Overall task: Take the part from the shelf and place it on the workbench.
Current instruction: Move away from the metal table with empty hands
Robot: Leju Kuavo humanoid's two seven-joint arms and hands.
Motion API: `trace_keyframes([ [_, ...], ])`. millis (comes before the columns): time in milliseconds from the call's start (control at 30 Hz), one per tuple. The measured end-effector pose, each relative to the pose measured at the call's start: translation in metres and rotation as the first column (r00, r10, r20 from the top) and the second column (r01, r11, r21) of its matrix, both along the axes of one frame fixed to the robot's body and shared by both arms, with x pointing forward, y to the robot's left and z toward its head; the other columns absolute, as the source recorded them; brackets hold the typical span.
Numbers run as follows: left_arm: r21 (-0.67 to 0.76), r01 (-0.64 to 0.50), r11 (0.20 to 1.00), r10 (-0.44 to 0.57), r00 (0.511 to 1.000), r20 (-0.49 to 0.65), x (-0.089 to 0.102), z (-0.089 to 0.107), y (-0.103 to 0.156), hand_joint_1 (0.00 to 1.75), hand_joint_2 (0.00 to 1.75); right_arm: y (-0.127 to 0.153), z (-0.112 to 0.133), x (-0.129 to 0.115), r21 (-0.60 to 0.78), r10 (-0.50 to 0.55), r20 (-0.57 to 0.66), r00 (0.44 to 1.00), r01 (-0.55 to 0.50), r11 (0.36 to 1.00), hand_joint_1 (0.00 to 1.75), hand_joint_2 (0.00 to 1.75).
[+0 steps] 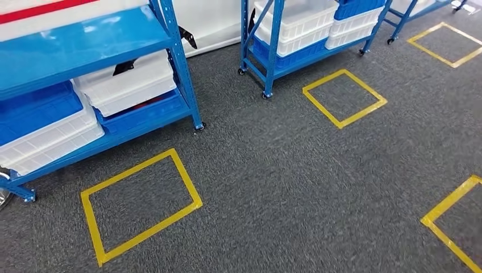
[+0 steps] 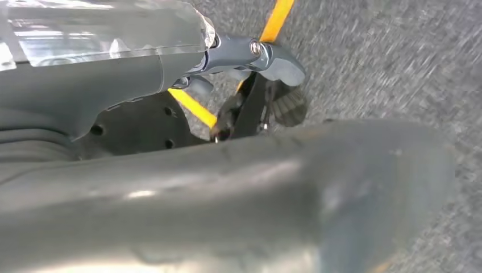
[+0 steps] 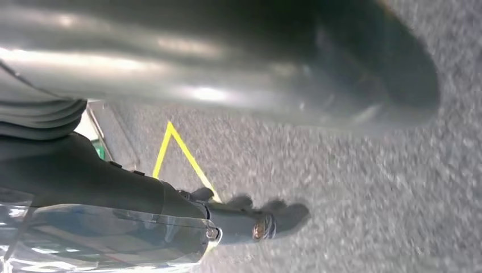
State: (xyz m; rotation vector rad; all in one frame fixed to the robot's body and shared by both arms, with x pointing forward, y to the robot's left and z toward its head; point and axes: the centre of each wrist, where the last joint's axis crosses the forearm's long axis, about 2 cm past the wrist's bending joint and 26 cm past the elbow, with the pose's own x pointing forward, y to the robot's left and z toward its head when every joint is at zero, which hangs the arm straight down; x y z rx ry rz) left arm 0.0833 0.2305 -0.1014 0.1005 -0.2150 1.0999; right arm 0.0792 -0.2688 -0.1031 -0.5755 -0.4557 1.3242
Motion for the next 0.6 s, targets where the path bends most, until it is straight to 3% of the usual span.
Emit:
trace_keyframes([
  [300, 0.015, -0.01, 1.0, 0.01, 1.0, -0.006, -0.005, -0.001, 0.004, 0.0, 0.0, -0.002, -0.001, -0.006, -0.006, -0.009, -0.015, 1.0, 0.009, 1.0, 0.0, 0.0],
  [600, 0.046, -0.009, 0.999, 0.008, 1.0, 0.024, 0.006, 0.0, 0.007, 0.0, 0.0, -0.004, 0.001, 0.007, -0.004, -0.012, 0.013, 1.0, 0.012, 1.0, 0.0, 0.0],
])
